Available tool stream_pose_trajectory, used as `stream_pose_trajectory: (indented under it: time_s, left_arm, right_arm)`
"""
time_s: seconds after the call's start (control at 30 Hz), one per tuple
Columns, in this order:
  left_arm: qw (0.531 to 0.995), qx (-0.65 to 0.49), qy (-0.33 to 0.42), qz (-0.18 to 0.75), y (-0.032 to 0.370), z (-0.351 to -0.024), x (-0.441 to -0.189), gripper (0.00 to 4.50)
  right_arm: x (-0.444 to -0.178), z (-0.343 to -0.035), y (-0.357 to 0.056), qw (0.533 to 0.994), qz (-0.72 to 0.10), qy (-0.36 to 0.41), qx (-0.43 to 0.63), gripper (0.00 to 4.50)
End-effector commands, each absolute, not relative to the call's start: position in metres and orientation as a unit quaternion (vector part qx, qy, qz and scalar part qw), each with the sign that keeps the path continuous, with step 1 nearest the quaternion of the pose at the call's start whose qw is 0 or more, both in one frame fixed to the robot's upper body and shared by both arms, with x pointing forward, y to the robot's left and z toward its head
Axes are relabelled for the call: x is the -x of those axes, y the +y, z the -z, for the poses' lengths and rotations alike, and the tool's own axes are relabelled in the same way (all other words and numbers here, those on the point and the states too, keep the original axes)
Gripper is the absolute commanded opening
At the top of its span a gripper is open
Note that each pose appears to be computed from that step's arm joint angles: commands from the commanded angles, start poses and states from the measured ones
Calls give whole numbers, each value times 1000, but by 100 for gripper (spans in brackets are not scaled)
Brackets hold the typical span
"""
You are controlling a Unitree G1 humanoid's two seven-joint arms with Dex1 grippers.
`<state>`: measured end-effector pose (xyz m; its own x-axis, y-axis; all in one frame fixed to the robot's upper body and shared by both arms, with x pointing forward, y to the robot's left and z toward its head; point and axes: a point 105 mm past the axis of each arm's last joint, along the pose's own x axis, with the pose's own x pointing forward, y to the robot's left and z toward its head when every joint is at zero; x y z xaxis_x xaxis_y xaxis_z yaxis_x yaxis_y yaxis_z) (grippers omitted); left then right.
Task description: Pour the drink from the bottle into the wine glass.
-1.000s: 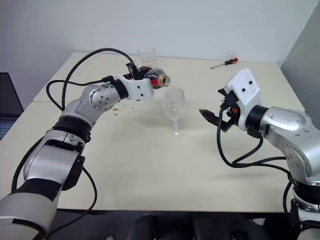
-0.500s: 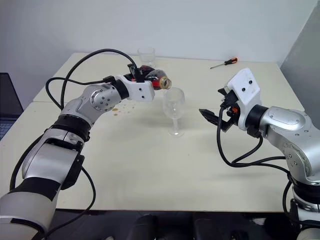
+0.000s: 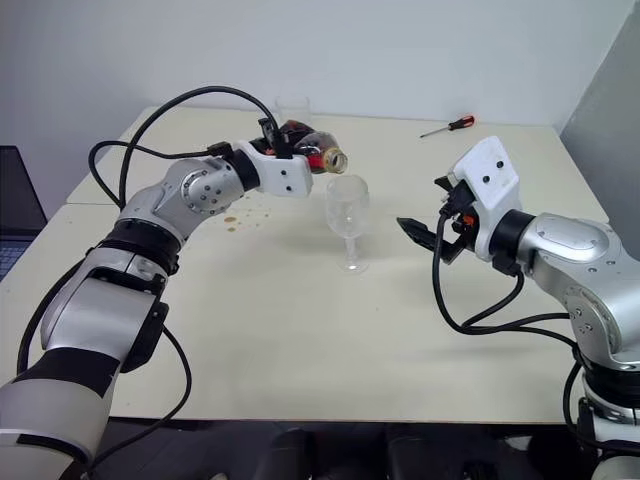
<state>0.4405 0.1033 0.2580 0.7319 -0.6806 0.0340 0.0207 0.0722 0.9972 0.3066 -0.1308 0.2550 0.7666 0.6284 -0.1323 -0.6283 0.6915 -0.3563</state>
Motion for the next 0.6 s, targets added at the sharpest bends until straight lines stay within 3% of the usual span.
stream_pose_trajectory:
  time_s: [0.03,0.6]
  left_arm:
    - [675,-635,-293,236,101,-284,-438,79]
    - [665,-648,-283,240,105,-281,-439,79]
  right_arm:
    - [-302,-266,-129,919,-339,-26,200,450]
    - [-302,-263,-129,921,-336,-26,196,450]
